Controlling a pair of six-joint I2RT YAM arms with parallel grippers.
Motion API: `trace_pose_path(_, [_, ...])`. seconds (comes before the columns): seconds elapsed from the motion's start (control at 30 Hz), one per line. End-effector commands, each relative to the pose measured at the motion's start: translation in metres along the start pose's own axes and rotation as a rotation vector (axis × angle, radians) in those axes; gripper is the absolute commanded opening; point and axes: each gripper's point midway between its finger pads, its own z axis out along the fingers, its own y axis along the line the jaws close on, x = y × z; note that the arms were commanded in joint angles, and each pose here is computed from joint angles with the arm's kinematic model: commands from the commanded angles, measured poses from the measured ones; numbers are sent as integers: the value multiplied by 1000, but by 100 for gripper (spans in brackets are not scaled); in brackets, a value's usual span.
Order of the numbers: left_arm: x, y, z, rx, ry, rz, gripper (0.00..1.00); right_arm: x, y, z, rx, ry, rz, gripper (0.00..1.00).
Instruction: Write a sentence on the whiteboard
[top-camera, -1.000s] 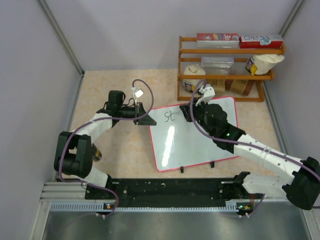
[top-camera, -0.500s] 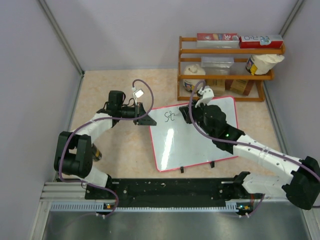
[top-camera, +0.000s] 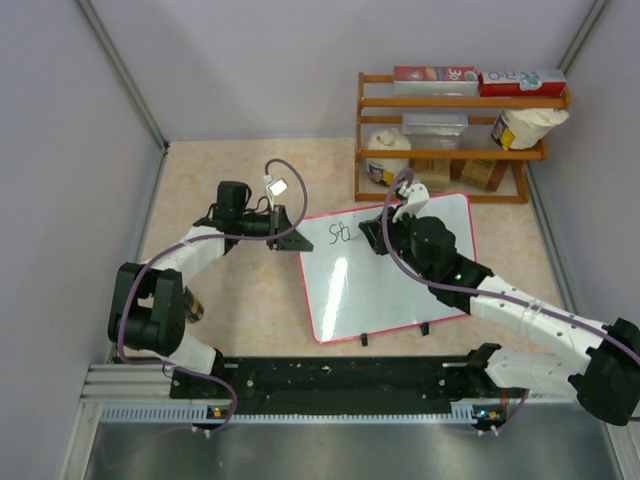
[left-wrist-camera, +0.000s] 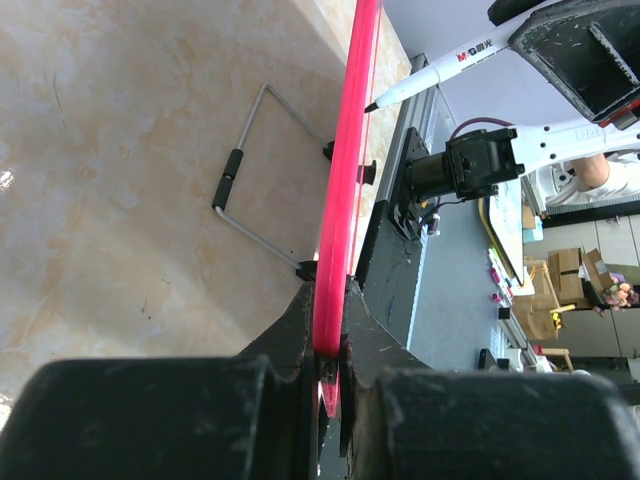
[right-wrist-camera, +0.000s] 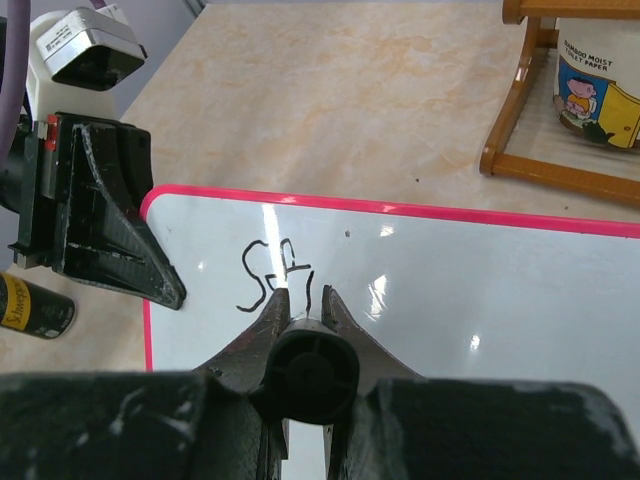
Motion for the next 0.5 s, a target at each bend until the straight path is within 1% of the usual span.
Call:
trace_pose_path(0.0, [11,22,9,-117,27,93,0,3,-5,-2,13,4,6,0])
trace_pose_path(0.47, [13,22,10,-116,30,91,0,-24,-3,2,34,-67,4,0])
